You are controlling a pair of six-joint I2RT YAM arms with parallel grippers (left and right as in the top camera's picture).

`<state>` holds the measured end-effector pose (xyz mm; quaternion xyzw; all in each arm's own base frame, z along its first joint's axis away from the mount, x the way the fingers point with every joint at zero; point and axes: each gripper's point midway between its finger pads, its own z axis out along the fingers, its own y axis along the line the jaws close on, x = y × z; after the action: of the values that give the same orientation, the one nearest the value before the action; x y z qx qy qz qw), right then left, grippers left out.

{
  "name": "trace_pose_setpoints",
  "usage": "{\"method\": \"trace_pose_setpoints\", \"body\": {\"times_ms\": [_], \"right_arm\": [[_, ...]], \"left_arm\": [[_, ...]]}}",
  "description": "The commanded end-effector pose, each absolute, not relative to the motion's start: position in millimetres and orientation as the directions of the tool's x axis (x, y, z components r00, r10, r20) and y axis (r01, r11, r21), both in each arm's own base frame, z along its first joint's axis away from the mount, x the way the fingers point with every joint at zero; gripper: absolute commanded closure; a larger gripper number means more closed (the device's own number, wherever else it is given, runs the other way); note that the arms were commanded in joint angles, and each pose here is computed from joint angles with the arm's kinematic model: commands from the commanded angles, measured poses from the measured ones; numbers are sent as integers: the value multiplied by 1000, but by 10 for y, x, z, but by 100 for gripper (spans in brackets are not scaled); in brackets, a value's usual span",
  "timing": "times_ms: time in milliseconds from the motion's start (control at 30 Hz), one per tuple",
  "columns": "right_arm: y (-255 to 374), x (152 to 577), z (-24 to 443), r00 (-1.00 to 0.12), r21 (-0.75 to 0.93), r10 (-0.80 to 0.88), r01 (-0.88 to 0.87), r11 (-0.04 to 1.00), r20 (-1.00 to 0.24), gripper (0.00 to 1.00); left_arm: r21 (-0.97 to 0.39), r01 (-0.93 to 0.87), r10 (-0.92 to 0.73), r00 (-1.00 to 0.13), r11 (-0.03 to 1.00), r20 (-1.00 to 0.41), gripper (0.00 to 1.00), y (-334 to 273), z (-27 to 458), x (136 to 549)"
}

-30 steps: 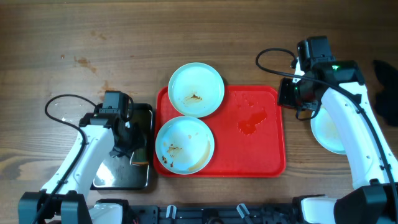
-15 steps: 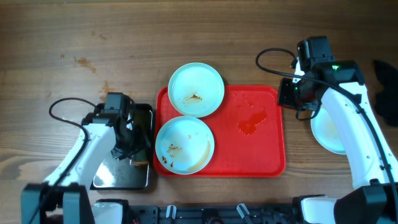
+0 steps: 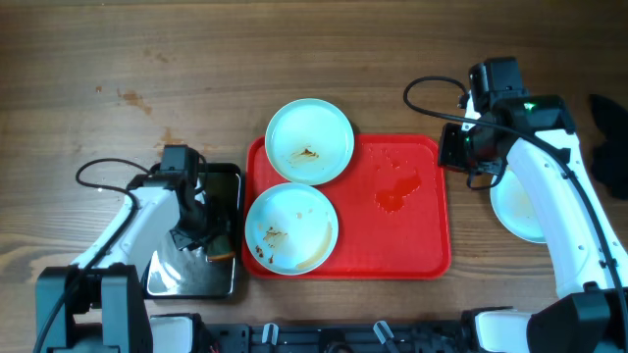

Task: Clean dirty plates on tray and stack at the side

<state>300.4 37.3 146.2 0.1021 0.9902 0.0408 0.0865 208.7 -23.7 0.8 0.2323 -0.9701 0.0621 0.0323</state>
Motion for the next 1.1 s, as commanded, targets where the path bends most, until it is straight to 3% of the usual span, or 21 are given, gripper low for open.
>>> {"method": "trace_pose_setpoints", "body": {"times_ms": [0,167,233,267,300,333,367,567,767,1067], "right_arm": [[410,3033,1579,-962,115,188,167,979,-198,96],[410,3035,1579,-962,115,188,167,979,-199,96],[411,3036,1580,-962,115,188,167,979,-199,96],[411,3036,1580,-962,115,188,167,979,-199,96],[411,3036,1580,-962,115,188,167,979,-199,95],[411,3036,1580,-962,115,188,167,979,-199,96],[411,3036,1580,-962,115,188,168,979,-199,96],[411,3036,1580,-961,116,192,172,978,-199,96],[411,3033,1577,-961,116,193,172,978,-198,96],[482,3010,1579,-965,154,190,164,975,-180,96]], "left_arm": [[-113,-498,-492,-867,860,81,64,-124,91,2197],[-112,-507,-500,-862,855,82,96,-95,98,2199],[-114,-507,-501,-862,855,80,96,-96,98,2206],[-114,-507,-500,-862,855,80,81,-96,98,2206],[-114,-507,-500,-862,854,81,75,-97,98,2205],[-113,-507,-500,-862,854,82,75,-97,98,2201],[-116,-507,-500,-862,854,85,96,-103,99,2198],[-213,-484,-474,-875,849,98,96,-256,240,2322],[-265,-444,-464,-886,856,-14,96,-240,781,2610],[-115,-480,-472,-877,870,92,96,-94,549,2386]]}}
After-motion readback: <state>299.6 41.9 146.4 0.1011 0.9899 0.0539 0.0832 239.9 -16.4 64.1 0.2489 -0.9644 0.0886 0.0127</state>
